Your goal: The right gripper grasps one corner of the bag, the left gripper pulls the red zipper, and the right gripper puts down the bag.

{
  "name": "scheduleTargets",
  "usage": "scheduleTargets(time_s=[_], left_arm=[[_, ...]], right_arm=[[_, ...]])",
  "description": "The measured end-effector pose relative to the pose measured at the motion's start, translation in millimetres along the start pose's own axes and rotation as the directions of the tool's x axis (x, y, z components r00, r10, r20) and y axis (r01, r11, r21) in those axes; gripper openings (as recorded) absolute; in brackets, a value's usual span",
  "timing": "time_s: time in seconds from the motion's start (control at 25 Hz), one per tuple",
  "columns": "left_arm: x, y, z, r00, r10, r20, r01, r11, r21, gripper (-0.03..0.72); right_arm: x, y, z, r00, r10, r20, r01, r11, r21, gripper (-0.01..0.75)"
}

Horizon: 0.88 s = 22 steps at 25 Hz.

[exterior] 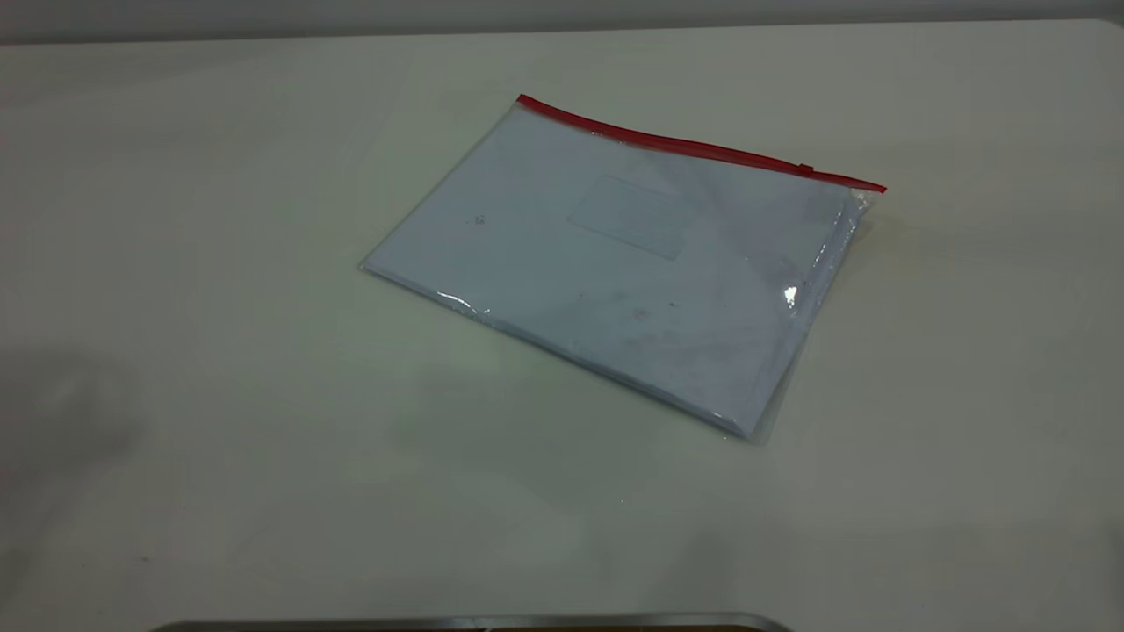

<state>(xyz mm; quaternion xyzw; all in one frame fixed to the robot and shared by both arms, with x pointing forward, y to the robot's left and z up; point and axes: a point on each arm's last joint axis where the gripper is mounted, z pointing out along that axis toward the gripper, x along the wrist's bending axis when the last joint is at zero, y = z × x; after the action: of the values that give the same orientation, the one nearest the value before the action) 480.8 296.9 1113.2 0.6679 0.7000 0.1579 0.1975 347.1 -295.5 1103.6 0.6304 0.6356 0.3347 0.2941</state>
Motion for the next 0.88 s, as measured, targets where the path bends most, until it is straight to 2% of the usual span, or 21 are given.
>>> scheduleTargets(time_s=[0.16, 0.28, 0.4, 0.6, 0.88], left_arm=[[-2.3, 41.1, 50.5, 0.999, 0.027, 0.019, -0.028, 0.998, 0.053, 0.500], [-6.1, 65.0, 86.2, 0.994, 0.086, 0.065, -0.091, 0.993, 0.075, 0.500], [-10.9, 81.1, 119.2, 0.976, 0.173, 0.132, -0.186, 0.978, 0.093, 0.500], [-23.3, 88.5, 158.2, 0.910, 0.341, 0.238, -0.368, 0.926, 0.081, 0.500], [-46.0, 86.5, 165.3, 0.823, 0.489, 0.290, -0.519, 0.854, 0.031, 0.500]], right_arm=[[-0.5, 17.6, 26.3, 0.996, 0.079, -0.027, -0.080, 0.996, -0.033, 0.591], [-0.3, 20.8, 56.0, 0.993, 0.106, -0.055, -0.103, 0.993, 0.055, 0.591], [-1.6, 19.5, 91.8, 0.994, 0.081, -0.076, -0.068, 0.985, 0.156, 0.591], [-4.3, 11.1, 154.5, 0.992, 0.038, -0.123, -0.003, 0.962, 0.275, 0.591], [-7.9, -6.1, 246.7, 0.978, 0.005, -0.207, 0.075, 0.925, 0.373, 0.591]])
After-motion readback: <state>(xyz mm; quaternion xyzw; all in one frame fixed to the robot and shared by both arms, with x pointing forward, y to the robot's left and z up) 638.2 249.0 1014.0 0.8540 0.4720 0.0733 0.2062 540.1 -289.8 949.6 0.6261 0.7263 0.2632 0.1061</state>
